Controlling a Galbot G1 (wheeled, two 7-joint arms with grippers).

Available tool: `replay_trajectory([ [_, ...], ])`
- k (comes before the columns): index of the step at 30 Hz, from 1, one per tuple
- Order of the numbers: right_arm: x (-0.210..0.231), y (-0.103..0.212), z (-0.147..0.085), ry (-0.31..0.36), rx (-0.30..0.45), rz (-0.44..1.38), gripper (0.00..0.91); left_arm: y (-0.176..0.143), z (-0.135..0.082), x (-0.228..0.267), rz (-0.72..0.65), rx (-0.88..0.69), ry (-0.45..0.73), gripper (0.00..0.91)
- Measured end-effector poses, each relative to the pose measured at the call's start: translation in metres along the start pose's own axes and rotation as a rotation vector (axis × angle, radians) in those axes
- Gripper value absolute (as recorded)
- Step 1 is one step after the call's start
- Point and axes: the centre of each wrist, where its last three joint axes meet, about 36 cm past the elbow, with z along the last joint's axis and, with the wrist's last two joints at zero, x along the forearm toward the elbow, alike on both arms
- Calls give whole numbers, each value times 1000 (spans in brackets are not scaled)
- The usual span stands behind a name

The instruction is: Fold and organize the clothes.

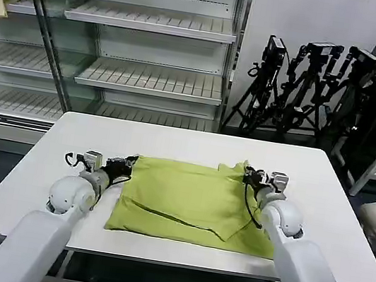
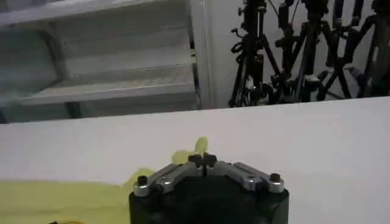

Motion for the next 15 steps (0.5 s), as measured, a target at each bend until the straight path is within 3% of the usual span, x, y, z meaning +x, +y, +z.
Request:
replay_trajectory([
  [15, 71, -10, 22, -45, 25, -39, 0, -10, 22, 42, -14, -15, -14, 10],
])
